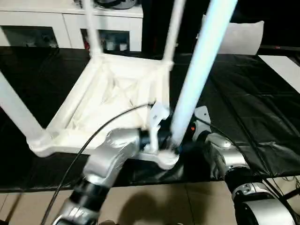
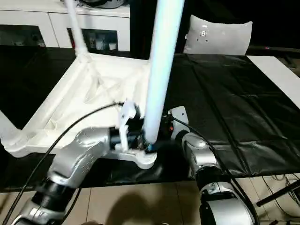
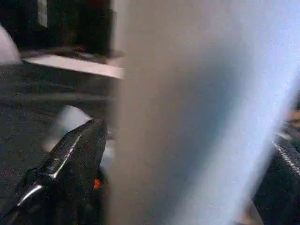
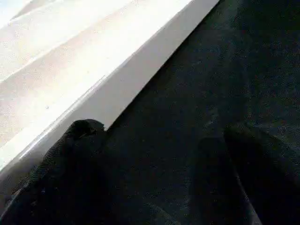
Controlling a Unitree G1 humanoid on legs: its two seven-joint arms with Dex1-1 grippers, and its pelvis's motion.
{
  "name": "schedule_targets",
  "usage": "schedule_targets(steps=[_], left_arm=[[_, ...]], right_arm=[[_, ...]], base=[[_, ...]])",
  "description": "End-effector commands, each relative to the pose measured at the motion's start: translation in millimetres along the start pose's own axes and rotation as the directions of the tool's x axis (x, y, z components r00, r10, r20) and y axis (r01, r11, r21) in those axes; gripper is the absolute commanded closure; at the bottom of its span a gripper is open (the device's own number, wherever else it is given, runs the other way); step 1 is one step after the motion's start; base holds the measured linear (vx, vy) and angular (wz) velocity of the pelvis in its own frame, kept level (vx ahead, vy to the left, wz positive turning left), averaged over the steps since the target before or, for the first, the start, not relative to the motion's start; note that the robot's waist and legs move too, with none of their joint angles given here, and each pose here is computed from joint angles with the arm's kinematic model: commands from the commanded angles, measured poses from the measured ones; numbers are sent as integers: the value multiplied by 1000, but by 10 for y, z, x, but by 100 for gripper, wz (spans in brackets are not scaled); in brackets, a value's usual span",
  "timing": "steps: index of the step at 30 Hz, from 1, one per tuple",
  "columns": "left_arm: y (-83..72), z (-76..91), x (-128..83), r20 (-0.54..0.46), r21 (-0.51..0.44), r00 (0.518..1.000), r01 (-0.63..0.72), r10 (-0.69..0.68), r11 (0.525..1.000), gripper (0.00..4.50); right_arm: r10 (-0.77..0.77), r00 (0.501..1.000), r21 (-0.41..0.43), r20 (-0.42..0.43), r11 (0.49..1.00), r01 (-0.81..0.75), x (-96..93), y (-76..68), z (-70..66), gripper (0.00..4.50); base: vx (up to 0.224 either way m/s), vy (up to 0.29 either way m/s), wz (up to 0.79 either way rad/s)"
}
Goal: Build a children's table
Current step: Rotate table base
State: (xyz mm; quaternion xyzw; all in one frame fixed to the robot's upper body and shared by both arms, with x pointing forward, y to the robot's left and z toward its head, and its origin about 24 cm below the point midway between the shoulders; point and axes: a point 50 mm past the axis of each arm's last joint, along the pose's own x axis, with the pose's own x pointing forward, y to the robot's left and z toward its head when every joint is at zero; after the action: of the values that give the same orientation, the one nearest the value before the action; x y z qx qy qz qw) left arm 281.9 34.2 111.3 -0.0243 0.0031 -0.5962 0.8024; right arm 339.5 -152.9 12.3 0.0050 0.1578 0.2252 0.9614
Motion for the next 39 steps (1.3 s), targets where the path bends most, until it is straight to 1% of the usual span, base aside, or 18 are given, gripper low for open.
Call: schedule_targets(steps=[1, 4, 6, 8, 12, 13, 15, 19, 22, 23, 24, 25, 28, 30, 33, 35, 37, 39], left_arm=[[47, -42, -70, -39, 43, 998, -38, 40, 998, 1], [50, -96, -149, -76, 56, 997, -22, 26, 998, 1], [70, -173, -275, -132, 75, 991, -5, 15, 997, 1], [100, -300, -493, -257, 92, 966, 55, -30, 994, 1], [177, -376, -674, -350, 100, 935, 96, -55, 990, 1], [203, -397, -718, -380, 107, 923, 113, -64, 988, 29], [269, -439, -789, -440, 130, 896, 138, -68, 982, 36], [385, -462, -804, -475, 176, 879, 138, -39, 975, 56], [427, -480, -818, -506, 130, 858, 178, -89, 975, 84], [434, -483, -820, -511, 124, 854, 187, -99, 974, 110], [436, -484, -821, -513, 121, 852, 191, -103, 974, 110], [481, -491, -814, -521, 118, 845, 209, -119, 971, 120], [517, -498, -807, -530, 127, 839, 218, -120, 968, 131], [536, -510, -813, -540, 128, 833, 220, -118, 967, 162], [566, -545, -840, -559, 113, 819, 233, -132, 966, 167], [583, -551, -847, -555, 95, 819, 239, -148, 966, 202], [587, -552, -848, -555, 96, 819, 239, -147, 966, 206], [602, -570, -852, -561, 94, 815, 237, -145, 967, 236]], right_arm=[[-69, 996, 8, 55, 998, 68, -122, -209, 70, 0], [-63, 994, 20, 90, 998, 62, -187, -278, 113, 0], [-91, 990, -52, 105, 994, 97, -279, -384, 160, 0], [-30, 996, -98, 86, 994, 38, -419, -459, 196, 0], [69, 994, -183, 80, 982, -53, -578, -484, 227, 0], [95, 992, -198, 79, 977, -78, -625, -491, 235, 0], [155, 986, -221, 68, 966, -136, -723, -492, 255, 0], [253, 967, -252, 40, 939, -236, -846, -443, 296, 0], [373, 928, -255, -5, 897, -361, -953, -353, 325, 0], [392, 920, -256, -14, 888, -383, -973, -337, 329, 0], [399, 917, -257, -17, 884, -390, -980, -332, 330, 0], [462, 886, -250, -50, 853, -459, -1039, -273, 348, 0], [499, 864, -245, -68, 831, -500, -1069, -233, 361, 0], [518, 853, -235, -67, 822, -518, -1081, -210, 375, 0], [588, 806, -196, -66, 785, -588, -1155, -123, 432, 0], [633, 770, -180, -82, 751, -636, -1206, -71, 459, 0], [636, 768, -181, -83, 748, -639, -1207, -69, 463, 0], [641, 763, -178, -87, 743, -645, -1203, -65, 473, 0]], base=[[0, 0, 0], [0, 0, 0], [0, 0, 0], [0, 0, 0], [0, 0, 0], [0, 0, 0], [0, 0, 0], [0, 0, 0], [0, 0, 0], [0, 0, 0], [0, 0, 0], [0, 0, 0], [0, 0, 0], [0, 0, 0], [0, 0, 0], [0, 0, 0], [0, 0, 0], [0, 0, 0]])
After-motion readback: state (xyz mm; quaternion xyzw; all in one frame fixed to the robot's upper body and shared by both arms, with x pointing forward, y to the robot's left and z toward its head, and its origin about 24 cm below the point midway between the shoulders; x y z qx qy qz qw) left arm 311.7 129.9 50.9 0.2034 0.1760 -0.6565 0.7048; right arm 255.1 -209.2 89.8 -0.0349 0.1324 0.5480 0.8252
